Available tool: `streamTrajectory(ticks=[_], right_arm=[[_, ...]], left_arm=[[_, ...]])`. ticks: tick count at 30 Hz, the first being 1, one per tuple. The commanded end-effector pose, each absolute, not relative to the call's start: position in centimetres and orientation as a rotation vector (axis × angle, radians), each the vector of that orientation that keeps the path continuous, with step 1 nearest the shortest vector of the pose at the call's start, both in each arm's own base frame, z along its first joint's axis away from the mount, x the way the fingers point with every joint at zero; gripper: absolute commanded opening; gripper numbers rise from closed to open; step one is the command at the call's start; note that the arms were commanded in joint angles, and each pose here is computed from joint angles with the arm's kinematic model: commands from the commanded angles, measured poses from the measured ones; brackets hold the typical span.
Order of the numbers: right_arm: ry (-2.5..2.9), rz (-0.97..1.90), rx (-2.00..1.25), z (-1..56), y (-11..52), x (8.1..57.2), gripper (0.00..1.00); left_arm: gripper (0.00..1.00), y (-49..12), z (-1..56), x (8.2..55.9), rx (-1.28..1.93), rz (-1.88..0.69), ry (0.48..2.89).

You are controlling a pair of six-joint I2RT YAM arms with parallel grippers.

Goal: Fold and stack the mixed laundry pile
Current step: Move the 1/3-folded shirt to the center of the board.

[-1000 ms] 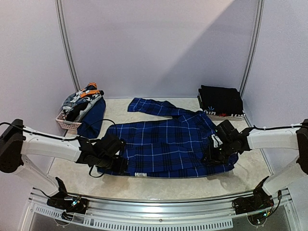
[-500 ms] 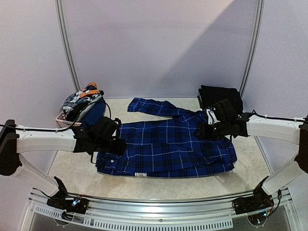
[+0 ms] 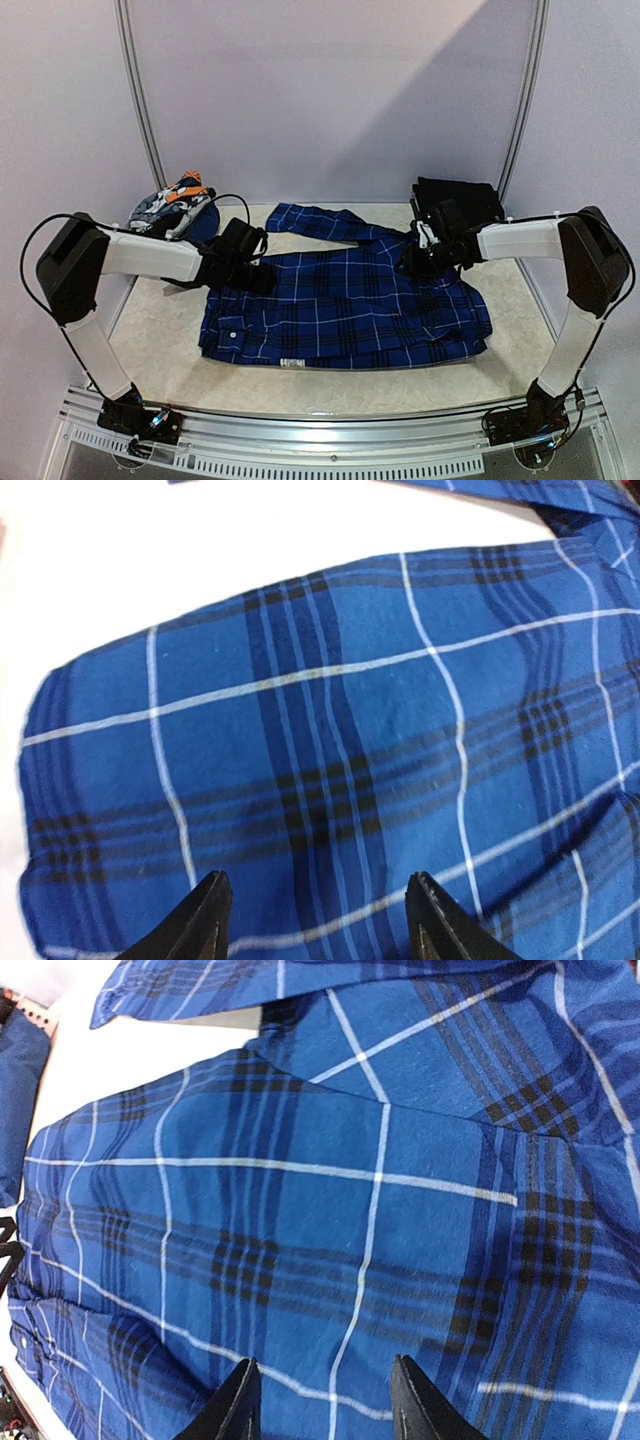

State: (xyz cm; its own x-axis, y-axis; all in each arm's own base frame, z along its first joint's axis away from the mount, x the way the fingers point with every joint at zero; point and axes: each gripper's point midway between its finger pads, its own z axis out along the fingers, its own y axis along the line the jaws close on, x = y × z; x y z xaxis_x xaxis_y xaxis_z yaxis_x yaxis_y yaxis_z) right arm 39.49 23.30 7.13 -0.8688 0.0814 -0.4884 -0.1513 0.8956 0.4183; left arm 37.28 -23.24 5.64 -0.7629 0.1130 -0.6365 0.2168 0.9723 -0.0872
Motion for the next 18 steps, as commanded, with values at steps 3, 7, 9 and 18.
streamTrajectory(ticks=[3, 7, 9, 18], right_arm=[[2.592, 0.642, -0.055, 5.5, 23.5, 40.6, 0.45], [2.628, 0.652, -0.047, 4.2, 23.4, 40.4, 0.45], [2.642, 0.656, -0.04, 3.6, 23.4, 40.1, 0.45], [2.696, 0.669, -0.013, 1.5, 23.1, 39.2, 0.45]], left_arm=[[0.6, -24.4, 4.0, 38.9, 0.251, -0.271, 2.471], [0.59, -24.5, 2.8, 39.1, 0.249, -0.274, 2.508], [0.59, -24.4, 2.3, 39.1, 0.248, -0.276, 2.52], [0.59, -24.5, 0.2, 38.5, 0.234, -0.304, 2.586]])
